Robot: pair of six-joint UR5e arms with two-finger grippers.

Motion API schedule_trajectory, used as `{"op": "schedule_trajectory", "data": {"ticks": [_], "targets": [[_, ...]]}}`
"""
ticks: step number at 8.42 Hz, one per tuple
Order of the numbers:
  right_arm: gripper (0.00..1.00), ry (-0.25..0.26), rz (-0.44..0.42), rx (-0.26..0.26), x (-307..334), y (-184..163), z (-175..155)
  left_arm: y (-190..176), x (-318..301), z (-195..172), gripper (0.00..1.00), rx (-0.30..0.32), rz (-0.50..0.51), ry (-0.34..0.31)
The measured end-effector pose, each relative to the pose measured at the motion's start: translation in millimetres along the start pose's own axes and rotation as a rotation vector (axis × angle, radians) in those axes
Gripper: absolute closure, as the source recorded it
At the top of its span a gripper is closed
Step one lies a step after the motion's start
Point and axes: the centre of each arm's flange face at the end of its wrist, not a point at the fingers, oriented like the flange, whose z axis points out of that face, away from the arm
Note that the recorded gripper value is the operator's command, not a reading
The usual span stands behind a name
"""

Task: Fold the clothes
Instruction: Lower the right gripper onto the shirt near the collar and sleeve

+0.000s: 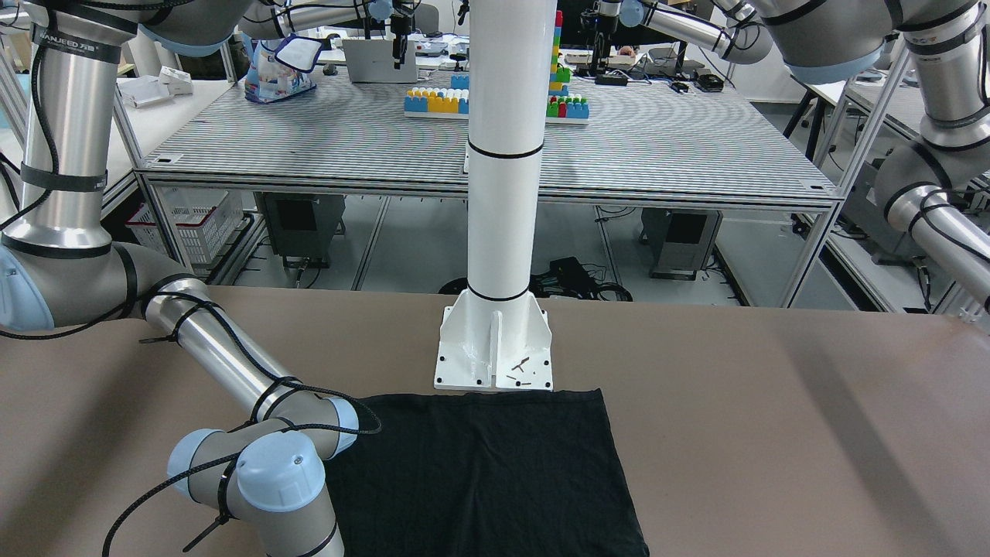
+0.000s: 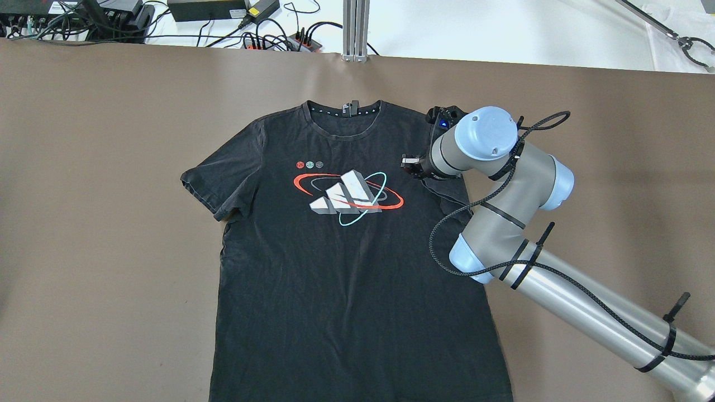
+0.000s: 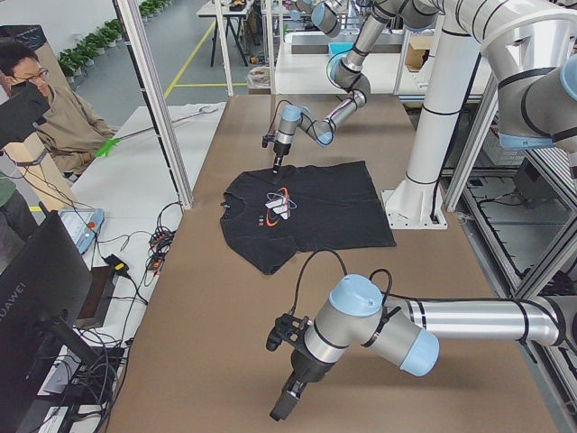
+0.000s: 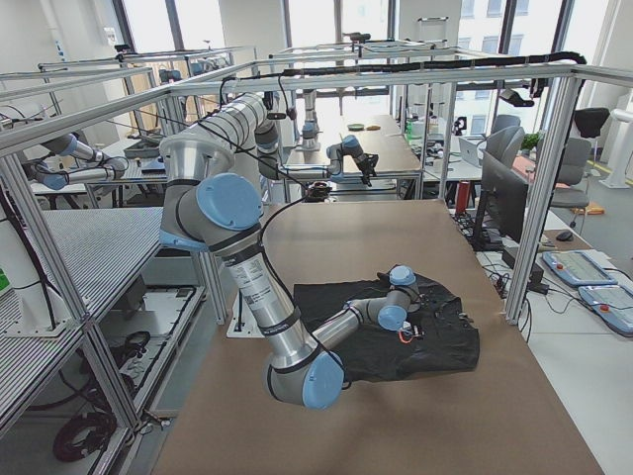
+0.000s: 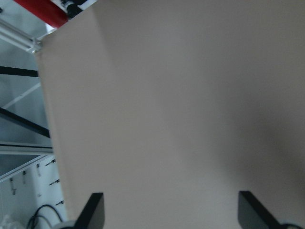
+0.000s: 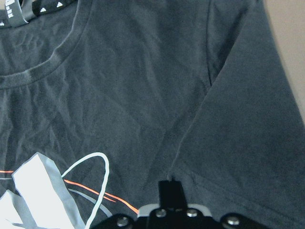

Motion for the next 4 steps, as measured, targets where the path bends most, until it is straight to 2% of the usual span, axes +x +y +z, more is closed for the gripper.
{"op": "schedule_trajectory", "data": {"ticks": [2,4], "targets": [[0.05,-0.006,-0.001,0.002,-1.4,0.5,-2.4,-49.4,40.4,6.0,0.01,0.028,-0.1,0.184],[0.05,-0.021,0.006,0.008,-3.7,2.3,-10.5,-99.1,102.3,29.9,0.18,-0.016,-0.183,0.336]]}}
